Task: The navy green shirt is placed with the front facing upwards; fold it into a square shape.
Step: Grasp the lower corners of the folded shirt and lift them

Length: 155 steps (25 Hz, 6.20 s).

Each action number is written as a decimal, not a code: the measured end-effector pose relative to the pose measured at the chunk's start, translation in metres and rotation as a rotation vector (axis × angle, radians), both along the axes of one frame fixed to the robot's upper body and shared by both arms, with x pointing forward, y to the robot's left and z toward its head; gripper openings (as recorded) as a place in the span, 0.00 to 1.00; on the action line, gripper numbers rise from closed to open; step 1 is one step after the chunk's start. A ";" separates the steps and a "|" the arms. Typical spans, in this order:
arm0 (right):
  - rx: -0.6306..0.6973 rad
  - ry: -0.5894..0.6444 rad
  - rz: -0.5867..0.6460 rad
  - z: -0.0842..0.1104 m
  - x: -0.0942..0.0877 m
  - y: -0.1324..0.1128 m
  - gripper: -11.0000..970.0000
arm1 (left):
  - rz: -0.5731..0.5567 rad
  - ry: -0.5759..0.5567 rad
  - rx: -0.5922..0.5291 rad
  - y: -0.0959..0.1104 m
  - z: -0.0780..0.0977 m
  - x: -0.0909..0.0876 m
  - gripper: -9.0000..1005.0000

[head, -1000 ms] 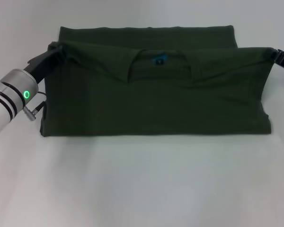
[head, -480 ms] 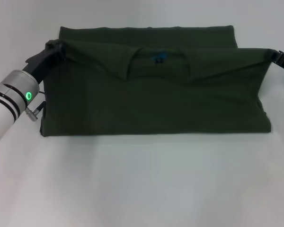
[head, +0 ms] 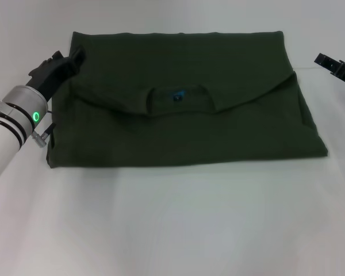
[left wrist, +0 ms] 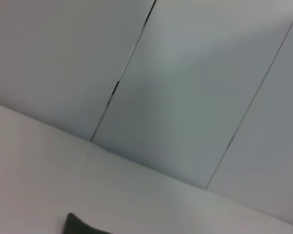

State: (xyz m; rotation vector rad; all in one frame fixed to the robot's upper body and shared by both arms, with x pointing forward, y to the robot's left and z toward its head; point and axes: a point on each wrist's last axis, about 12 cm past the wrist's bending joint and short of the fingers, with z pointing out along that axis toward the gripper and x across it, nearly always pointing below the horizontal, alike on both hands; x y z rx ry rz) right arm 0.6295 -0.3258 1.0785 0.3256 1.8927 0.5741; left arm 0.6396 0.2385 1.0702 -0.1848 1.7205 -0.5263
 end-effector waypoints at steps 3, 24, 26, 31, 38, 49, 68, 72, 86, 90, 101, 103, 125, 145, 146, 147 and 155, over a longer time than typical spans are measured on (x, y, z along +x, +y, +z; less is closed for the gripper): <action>0.002 0.001 -0.003 0.000 0.000 0.000 0.57 | 0.011 0.019 0.006 0.001 -0.002 0.000 0.45; 0.220 0.100 0.124 -0.012 -0.079 -0.068 0.95 | -0.339 0.439 -0.213 0.089 0.002 -0.072 0.87; 0.214 0.122 0.145 -0.013 -0.083 -0.070 0.95 | -0.372 0.506 -0.159 0.096 0.006 -0.074 0.87; 0.197 0.161 0.187 -0.015 -0.087 -0.070 0.95 | -0.349 0.576 -0.075 0.108 0.012 -0.068 0.87; 0.193 0.167 0.196 -0.015 -0.086 -0.067 0.95 | -0.278 0.567 -0.017 0.107 0.005 -0.059 0.87; 0.192 0.165 0.196 -0.015 -0.083 -0.065 0.95 | -0.300 0.581 -0.001 0.088 -0.009 -0.054 0.82; 0.188 0.171 0.183 -0.018 -0.084 -0.065 0.95 | -0.333 0.603 -0.012 0.076 -0.012 -0.053 0.71; 0.189 0.171 0.184 -0.018 -0.084 -0.065 0.95 | -0.327 0.600 -0.009 0.076 -0.012 -0.053 0.58; 0.193 0.186 0.205 -0.005 -0.078 -0.070 0.95 | -0.333 0.598 0.006 0.076 -0.012 -0.052 0.20; 0.190 0.243 0.227 0.021 -0.066 -0.078 0.95 | -0.333 0.598 0.010 0.076 -0.011 -0.052 0.08; -0.054 0.607 0.263 0.067 -0.008 -0.044 0.94 | -0.341 0.601 0.024 0.075 -0.010 -0.050 0.05; -0.097 0.625 0.282 0.071 0.001 -0.032 0.94 | -0.342 0.600 0.025 0.075 -0.010 -0.050 0.05; -0.176 0.667 0.326 0.046 0.010 -0.001 0.90 | -0.347 0.603 0.019 0.074 -0.010 -0.050 0.05; -0.258 0.690 0.378 0.038 0.010 0.016 0.76 | -0.348 0.605 0.014 0.074 -0.010 -0.051 0.05; -0.259 0.691 0.379 0.038 0.010 0.016 0.72 | -0.348 0.605 0.014 0.074 -0.010 -0.051 0.05; -0.259 0.691 0.379 0.038 0.010 0.016 0.68 | -0.348 0.605 0.014 0.074 -0.010 -0.051 0.05; -0.260 0.690 0.376 0.038 0.010 0.015 0.42 | -0.348 0.606 0.013 0.074 -0.010 -0.051 0.05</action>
